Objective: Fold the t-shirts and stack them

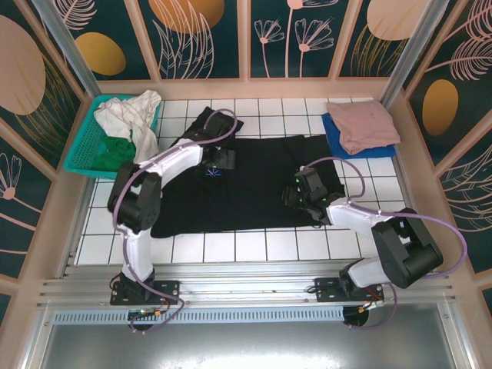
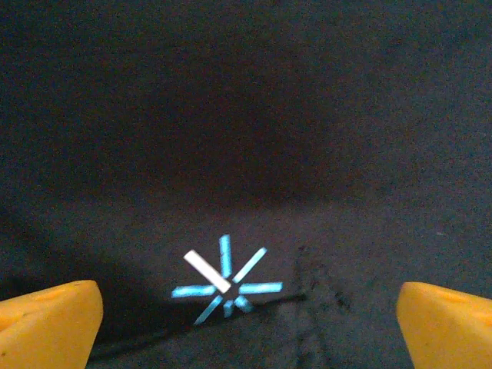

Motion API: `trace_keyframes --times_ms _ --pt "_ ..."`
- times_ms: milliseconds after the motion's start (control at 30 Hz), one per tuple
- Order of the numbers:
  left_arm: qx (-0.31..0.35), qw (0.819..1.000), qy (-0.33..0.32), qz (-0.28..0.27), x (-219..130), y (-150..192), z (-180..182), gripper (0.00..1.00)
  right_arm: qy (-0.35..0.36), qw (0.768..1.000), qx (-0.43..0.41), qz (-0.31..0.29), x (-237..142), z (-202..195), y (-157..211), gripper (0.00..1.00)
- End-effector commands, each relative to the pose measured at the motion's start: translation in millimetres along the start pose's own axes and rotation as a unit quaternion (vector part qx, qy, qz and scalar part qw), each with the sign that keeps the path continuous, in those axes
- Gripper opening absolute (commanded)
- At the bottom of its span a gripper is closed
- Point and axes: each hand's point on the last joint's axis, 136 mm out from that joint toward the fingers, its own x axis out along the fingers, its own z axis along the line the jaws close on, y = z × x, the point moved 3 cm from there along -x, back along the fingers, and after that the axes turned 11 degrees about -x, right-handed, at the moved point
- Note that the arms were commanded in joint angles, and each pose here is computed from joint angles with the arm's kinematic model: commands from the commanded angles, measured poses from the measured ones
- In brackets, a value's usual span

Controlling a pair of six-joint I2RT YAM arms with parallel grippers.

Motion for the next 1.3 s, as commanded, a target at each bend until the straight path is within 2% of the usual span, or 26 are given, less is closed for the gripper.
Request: trace_keyframes --times_ms 0,200,300,400,567,700,833,1000,1067,1167,1267 --pt "-0.072 0.996 -0.017 -0.057 -43.3 0.3 27.8 0.99 0.047 0.998 0.026 0.026 0.5 -23.9 18.1 0.46" --pt "-0.177 0.983 -0.041 -0.024 -46.6 90.6 90.7 0.98 0.096 0.987 0.115 0.066 -3.9 -54.2 40.9 0.46" --pt "-0.225 0.973 -0.051 -0.011 -41.8 131.7 116.9 0.98 0.091 0.978 0.167 0.088 -4.3 -61.2 52.4 0.46" --pt "-0.266 0.963 -0.032 0.003 -33.6 160.1 126.8 0.97 0.089 0.973 0.192 0.097 -5.3 -66.5 60.4 0.46" --pt "-0.301 0.95 -0.082 0.024 -31.1 199.6 157.6 0.97 0.103 0.963 0.22 0.116 -16.3 -70.7 72.6 0.46" --pt "-0.326 0.941 -0.085 0.032 -37.6 216.5 168.5 0.97 0.086 0.96 0.24 0.112 -26.8 -65.7 73.8 0.46" --pt "-0.332 0.94 -0.075 0.015 -55.6 205.9 168.0 0.96 0.072 0.967 0.232 0.075 -40.4 -61.0 46.6 0.47" --pt "-0.287 0.957 -0.026 -0.036 -88.5 148.6 140.3 0.93 0.005 0.982 0.187 0.009 -49.0 -38.6 -8.8 0.47" --pt "-0.256 0.966 0.0 -0.043 -94.2 119.8 116.8 0.92 -0.023 0.988 0.154 -0.013 -49.6 -20.0 -31.8 0.47" --pt "-0.204 0.977 0.038 -0.04 -89.0 84.8 73.5 0.88 -0.024 0.993 0.111 -0.02 -44.4 0.9 -48.9 0.47" --pt "-0.154 0.986 0.059 -0.022 -73.6 63.5 26.0 0.82 0.004 0.993 0.118 -0.009 -32.8 -8.3 -49.5 0.47"
